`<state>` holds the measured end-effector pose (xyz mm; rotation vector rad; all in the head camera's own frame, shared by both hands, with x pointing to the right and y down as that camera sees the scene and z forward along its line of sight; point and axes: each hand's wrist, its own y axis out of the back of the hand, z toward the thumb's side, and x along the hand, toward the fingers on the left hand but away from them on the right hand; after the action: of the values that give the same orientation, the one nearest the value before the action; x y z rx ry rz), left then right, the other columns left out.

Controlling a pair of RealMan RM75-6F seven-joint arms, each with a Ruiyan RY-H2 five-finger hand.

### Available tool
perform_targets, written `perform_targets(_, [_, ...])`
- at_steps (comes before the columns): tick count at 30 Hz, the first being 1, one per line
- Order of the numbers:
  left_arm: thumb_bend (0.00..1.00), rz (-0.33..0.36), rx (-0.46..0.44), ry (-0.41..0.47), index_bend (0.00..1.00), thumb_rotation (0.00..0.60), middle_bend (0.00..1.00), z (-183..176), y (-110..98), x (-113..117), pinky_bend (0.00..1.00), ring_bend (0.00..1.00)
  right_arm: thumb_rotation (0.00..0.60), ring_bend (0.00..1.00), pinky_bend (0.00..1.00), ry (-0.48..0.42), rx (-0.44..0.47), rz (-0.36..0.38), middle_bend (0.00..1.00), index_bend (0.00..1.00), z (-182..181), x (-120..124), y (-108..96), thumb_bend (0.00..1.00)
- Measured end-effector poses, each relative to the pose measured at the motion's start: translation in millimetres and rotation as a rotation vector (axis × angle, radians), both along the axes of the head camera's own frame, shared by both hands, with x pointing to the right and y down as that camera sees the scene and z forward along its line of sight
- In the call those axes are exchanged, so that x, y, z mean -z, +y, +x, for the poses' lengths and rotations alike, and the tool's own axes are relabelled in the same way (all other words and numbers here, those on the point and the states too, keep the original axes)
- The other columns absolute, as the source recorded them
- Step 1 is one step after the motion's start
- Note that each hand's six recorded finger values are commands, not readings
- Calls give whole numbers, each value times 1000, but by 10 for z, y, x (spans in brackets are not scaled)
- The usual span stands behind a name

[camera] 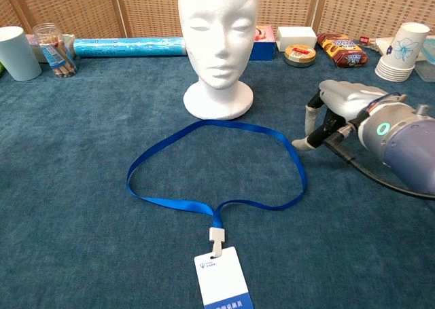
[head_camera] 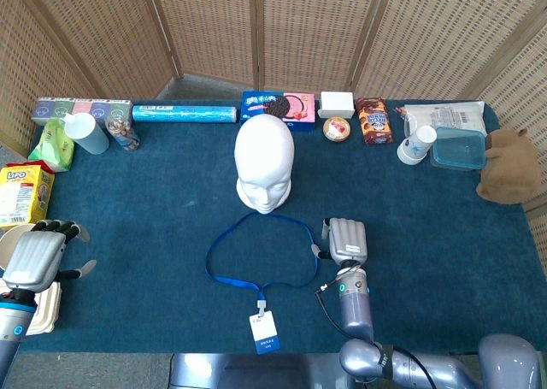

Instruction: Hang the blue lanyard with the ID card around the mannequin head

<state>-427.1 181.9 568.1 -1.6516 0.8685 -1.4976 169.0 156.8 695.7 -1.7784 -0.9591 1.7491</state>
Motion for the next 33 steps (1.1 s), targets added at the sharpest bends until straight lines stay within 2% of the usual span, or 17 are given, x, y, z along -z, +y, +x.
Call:
perform_targets(10, [201, -16, 17, -2, 460, 509, 440, -74, 26, -37, 296, 369, 452, 1000, 1000, 22, 2, -5, 1000, 505, -126, -52, -57, 298])
perform_targets(33, [202, -38, 53, 0, 460, 512, 440, -203, 64, -77, 296, 369, 452, 1000, 1000, 118, 14, -29, 1000, 501, -135, -279, -103, 297])
